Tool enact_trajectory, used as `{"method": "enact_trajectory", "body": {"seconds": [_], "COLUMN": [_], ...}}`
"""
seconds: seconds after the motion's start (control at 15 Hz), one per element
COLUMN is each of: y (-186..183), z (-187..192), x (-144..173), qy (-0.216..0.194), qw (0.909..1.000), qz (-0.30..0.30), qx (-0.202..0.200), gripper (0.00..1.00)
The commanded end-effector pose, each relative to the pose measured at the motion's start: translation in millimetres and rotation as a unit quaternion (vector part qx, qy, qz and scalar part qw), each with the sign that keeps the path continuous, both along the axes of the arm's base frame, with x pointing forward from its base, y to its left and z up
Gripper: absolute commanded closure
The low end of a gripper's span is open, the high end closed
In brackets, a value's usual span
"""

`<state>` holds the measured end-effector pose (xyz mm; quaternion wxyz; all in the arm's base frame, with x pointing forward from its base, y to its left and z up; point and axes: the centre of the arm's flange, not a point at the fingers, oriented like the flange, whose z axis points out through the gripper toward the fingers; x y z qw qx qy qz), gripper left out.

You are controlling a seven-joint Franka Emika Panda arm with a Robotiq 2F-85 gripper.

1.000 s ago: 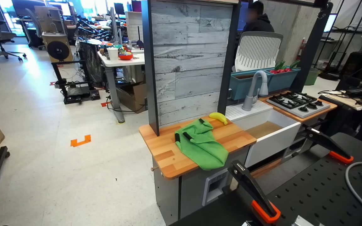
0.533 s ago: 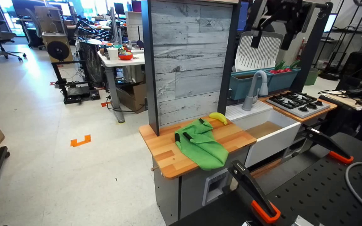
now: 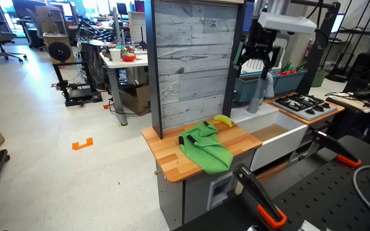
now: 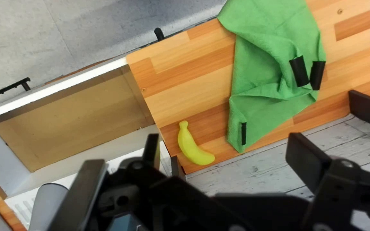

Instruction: Move the banana forwards.

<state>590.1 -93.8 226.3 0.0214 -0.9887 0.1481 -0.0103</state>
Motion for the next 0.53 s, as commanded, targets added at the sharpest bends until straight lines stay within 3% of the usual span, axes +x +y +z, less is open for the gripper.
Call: {"method": "enact_trajectory", "body": {"seconds": [0.0,0.47], "y": [-16.4,-42.1], "z": [-48.8,-118.9], "x": [46.4,87.9], "qy": [0.003,0.008], "qw": [0.9999,0.9990], "qz": [-0.010,-0.044], "qx": [0.002,0.006], "gripper": [0.00,0.00]}}
